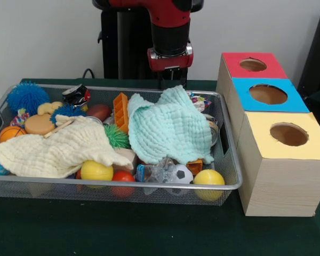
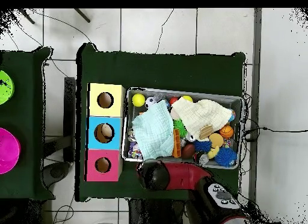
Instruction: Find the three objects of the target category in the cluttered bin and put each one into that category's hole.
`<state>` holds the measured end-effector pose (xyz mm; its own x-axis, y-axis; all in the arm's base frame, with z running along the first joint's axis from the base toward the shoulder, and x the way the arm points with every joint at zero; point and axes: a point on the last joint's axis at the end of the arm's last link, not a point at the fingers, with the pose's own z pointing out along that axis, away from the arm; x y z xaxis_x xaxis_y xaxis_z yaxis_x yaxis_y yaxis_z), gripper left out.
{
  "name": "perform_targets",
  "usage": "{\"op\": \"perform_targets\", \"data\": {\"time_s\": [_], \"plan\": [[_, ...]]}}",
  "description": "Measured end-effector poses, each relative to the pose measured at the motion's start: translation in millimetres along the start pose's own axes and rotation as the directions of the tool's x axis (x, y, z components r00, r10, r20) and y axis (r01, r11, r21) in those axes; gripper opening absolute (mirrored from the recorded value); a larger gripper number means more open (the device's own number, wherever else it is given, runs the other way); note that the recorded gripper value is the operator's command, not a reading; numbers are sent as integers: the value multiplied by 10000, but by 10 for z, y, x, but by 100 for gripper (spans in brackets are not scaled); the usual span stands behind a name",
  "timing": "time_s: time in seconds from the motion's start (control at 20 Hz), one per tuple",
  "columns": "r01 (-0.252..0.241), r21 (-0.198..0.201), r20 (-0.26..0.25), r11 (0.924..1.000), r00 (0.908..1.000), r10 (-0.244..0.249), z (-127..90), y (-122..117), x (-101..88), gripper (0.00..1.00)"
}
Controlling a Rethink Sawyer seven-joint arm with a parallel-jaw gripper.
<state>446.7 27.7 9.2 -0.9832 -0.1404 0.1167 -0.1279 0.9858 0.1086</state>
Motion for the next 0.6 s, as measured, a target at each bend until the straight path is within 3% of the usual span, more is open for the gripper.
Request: {"op": "perform_targets", "data": {"time_s": [0.35, 0.6], "plan": [[95, -33, -161, 9999, 9998, -96, -182, 43, -79, 100], [-72, 22, -3, 10000, 10000, 72, -448, 36, -218, 100]]}}
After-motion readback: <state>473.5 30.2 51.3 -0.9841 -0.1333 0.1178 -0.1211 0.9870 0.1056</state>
